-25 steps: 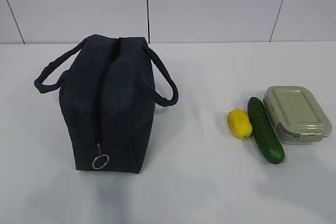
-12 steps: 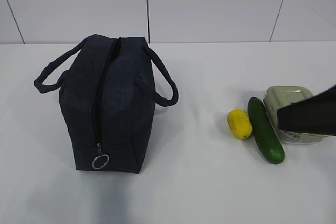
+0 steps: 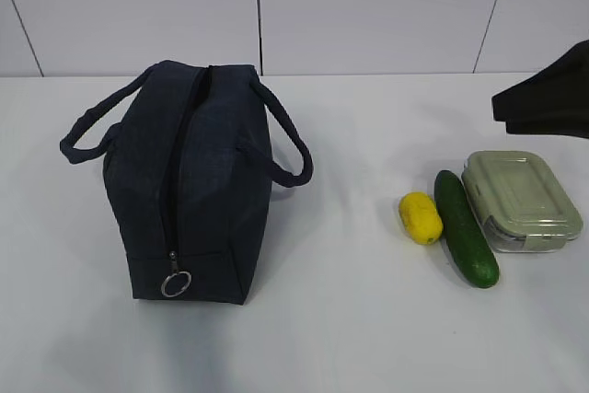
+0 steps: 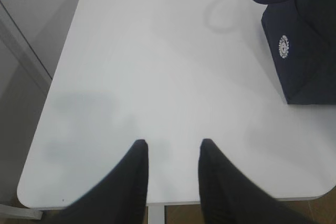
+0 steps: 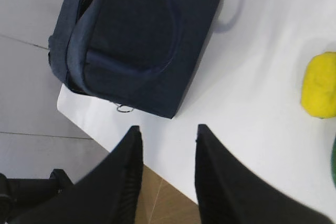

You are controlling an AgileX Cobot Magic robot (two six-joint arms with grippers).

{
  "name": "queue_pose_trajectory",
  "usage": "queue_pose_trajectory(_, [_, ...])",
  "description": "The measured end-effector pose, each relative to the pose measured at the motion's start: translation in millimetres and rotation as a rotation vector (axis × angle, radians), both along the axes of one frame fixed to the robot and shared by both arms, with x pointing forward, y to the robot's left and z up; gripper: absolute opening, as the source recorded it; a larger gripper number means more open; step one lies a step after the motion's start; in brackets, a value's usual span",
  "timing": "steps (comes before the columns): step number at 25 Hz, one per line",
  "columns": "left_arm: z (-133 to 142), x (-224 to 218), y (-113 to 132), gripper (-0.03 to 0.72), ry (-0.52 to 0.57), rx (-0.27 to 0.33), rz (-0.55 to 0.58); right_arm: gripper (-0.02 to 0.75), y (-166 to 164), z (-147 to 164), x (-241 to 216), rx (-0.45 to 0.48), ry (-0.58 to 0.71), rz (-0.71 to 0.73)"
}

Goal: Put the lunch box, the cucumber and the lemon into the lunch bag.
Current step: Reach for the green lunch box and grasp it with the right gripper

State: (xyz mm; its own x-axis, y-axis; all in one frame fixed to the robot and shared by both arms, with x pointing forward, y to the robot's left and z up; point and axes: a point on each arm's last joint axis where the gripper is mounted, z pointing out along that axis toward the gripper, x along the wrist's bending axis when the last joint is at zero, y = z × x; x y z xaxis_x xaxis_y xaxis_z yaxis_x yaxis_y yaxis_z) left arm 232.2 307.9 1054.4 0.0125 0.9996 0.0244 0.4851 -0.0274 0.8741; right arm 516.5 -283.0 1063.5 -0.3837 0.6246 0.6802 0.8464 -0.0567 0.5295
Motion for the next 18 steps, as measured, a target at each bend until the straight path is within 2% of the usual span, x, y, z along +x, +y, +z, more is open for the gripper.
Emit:
queue_pose_trajectory(3, [0.0, 0.0, 0.0, 0.236, 0.0, 0.0, 0.0, 0.262, -10.3, -4.6, 14.0, -0.016, 0.01, -0.014])
queue_pose_trajectory(9, [0.0, 0.0, 0.0, 0.236, 0.0, 0.0, 0.0, 0.262, -31.1, -16.3, 26.4, -0.202, 0.051, 0.033])
queue_pose_trajectory(13, [0.0, 0.0, 0.0, 0.236, 0.0, 0.0, 0.0, 0.262, -62.6, -22.7, 28.1, -0.211, 0.082, -0.051])
queue_pose_trajectory(18, [0.0, 0.0, 0.0, 0.237, 0.0, 0.0, 0.0, 0.262, -97.4, -49.7, 33.0, -0.183, 0.157, -0.126])
